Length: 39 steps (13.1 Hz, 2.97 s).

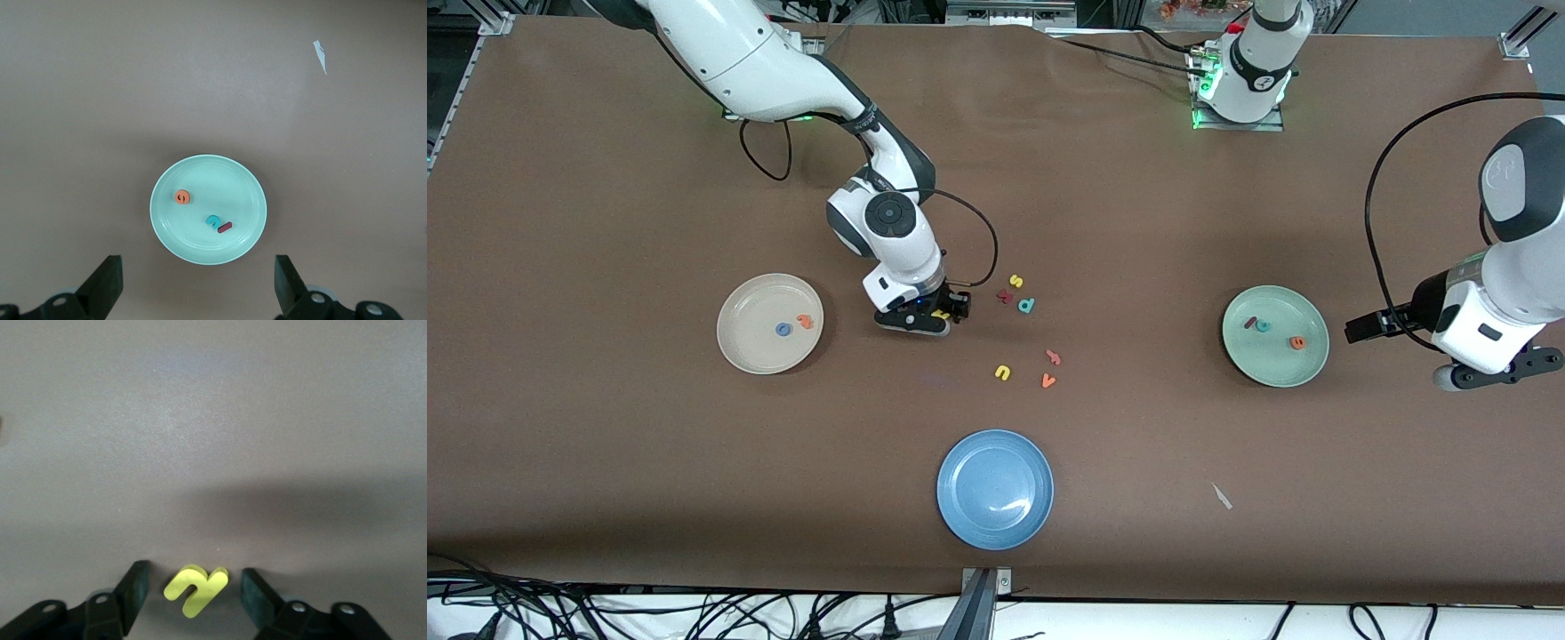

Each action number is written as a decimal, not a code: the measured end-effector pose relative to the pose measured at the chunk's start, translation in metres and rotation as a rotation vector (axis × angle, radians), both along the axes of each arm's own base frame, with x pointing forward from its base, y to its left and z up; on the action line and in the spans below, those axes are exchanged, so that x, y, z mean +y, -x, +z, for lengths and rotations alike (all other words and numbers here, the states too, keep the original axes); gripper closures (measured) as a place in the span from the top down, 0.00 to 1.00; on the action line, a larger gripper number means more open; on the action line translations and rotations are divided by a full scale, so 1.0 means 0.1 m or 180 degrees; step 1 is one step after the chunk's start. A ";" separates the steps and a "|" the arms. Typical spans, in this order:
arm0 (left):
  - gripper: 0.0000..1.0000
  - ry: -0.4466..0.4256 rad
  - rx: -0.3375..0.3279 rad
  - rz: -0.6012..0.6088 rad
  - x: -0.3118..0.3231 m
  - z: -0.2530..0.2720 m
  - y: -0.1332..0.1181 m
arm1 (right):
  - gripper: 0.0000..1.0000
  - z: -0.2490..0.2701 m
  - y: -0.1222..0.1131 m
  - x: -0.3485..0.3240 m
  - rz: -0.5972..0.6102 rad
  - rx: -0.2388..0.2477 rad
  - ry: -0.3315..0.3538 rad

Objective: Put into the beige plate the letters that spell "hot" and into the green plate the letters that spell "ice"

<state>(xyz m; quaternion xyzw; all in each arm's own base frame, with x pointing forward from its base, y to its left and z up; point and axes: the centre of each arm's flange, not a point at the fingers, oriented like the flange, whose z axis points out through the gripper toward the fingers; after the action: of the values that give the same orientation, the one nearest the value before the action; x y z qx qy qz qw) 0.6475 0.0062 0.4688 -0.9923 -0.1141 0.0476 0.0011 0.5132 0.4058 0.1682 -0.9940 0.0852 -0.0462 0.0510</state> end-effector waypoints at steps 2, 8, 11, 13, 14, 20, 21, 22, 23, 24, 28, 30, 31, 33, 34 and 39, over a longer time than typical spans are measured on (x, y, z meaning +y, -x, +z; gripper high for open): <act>1.00 0.0000 -0.0001 -0.0002 0.00 0.00 0.00 | 0.57 0.01 0.00 0.01 0.0005 -0.0004 -0.0002; 1.00 0.0000 0.0000 -0.0002 0.00 -0.01 0.00 | 0.28 0.04 -0.01 0.05 0.0028 -0.0037 -0.0017; 1.00 0.0000 -0.0001 -0.0002 0.00 -0.01 0.00 | 0.17 0.06 -0.02 0.05 0.0037 -0.0052 -0.0012; 1.00 0.0000 -0.0001 -0.0002 0.00 -0.01 0.00 | 0.16 0.06 -0.02 0.04 0.0034 -0.0053 -0.0007; 1.00 0.0000 0.0000 -0.0002 0.00 -0.01 0.00 | 0.16 0.06 -0.02 0.04 0.0034 -0.0053 -0.0007; 1.00 0.0000 0.0001 -0.0012 -0.02 -0.01 0.00 | 0.37 0.06 -0.03 0.04 0.0010 -0.0052 -0.0010; 1.00 0.0000 0.0000 -0.0013 -0.03 -0.01 0.00 | 0.36 0.06 -0.03 0.04 0.0007 -0.0051 -0.0010; 1.00 0.0000 0.0001 -0.0013 -0.03 -0.01 0.00 | 0.36 0.06 -0.03 0.04 0.0006 -0.0050 -0.0009; 1.00 0.0000 0.0001 -0.0013 -0.03 -0.01 0.00 | 0.32 0.06 -0.03 0.03 0.0003 -0.0047 -0.0002; 1.00 0.0000 0.0001 -0.0013 -0.03 -0.01 0.00 | 0.30 0.06 -0.03 0.03 0.0002 -0.0046 0.0001; 1.00 0.0000 0.0001 -0.0013 -0.03 -0.01 0.00 | 0.13 0.06 -0.03 0.04 0.0005 -0.0052 -0.0004; 1.00 0.0000 0.0001 -0.0013 -0.03 -0.01 0.00 | 0.12 0.06 -0.03 0.04 0.0004 -0.0052 -0.0005; 1.00 0.0000 0.0001 -0.0013 -0.03 -0.01 0.00 | 0.12 0.06 -0.03 0.04 0.0004 -0.0052 -0.0005; 1.00 0.0000 0.0001 -0.0013 -0.03 -0.01 0.00 | 0.10 0.07 -0.03 0.04 0.0005 -0.0052 -0.0005; 1.00 0.0000 0.0001 -0.0013 -0.03 -0.01 0.00 | 0.08 0.07 -0.03 0.04 0.0005 -0.0052 -0.0004; 1.00 0.0000 0.0001 -0.0014 -0.03 -0.01 0.00 | 0.01 0.09 -0.04 0.03 0.0005 -0.0045 0.0028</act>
<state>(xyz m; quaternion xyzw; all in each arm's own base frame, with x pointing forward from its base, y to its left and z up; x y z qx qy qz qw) 0.6479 0.0035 0.4677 -0.9926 -0.1119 0.0477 0.0012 0.5173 0.4085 0.1771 -0.9939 0.0839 -0.0537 0.0472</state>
